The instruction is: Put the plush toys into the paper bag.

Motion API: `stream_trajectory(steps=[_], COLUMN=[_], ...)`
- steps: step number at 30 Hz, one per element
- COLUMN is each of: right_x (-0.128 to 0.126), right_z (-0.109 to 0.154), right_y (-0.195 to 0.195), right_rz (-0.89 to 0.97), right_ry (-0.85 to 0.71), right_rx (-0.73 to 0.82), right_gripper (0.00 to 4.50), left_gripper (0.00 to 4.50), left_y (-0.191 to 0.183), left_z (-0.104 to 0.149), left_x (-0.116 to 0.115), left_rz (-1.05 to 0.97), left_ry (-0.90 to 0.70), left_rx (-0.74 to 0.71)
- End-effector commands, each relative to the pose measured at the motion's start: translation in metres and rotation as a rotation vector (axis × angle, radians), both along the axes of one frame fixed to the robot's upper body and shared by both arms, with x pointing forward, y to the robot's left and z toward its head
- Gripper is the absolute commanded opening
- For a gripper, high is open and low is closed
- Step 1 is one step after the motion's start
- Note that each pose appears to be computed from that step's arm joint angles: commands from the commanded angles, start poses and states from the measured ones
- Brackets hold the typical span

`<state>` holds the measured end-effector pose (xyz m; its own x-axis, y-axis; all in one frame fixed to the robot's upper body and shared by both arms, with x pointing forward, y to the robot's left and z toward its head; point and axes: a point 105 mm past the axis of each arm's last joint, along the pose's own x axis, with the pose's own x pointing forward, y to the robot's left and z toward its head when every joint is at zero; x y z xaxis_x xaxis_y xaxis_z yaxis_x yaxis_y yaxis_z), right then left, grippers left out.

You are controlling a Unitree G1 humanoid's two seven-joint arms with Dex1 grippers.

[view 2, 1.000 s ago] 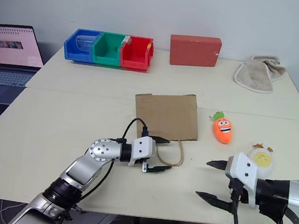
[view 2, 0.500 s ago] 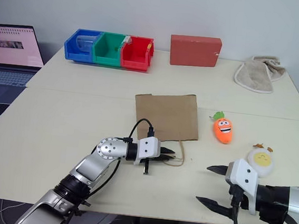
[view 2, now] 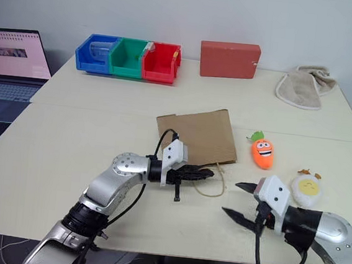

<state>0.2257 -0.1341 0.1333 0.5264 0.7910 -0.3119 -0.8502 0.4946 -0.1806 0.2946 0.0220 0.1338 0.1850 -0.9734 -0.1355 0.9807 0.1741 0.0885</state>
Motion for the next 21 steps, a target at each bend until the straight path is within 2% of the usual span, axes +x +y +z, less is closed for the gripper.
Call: stream_trajectory(steps=[1, 6, 7, 21], right_x=[0.01, 0.033, 0.038, 0.088], right_z=[0.002, -0.002, -0.004, -0.028], right_y=[0.014, 0.031, 0.034, 0.073], right_rz=[-0.016, -0.087, -0.1, -0.263], right_ry=[-0.053, -0.108, -0.117, -0.28], right_rx=[0.039, 0.085, 0.089, 0.111], right_gripper=[2.09, 0.23, 0.02, 0.02], left_gripper=[0.0, 0.0, 0.0, 0.0], left_y=[-0.002, 0.0, 0.0, 0.001], left_z=[0.028, 0.04, 0.042, 0.057], left_x=[0.003, 0.005, 0.006, 0.005], left_rz=[0.016, 0.02, 0.021, 0.024], left_ry=[0.033, 0.086, 0.098, 0.193], left_rx=[-0.107, -0.154, -0.165, -0.245])
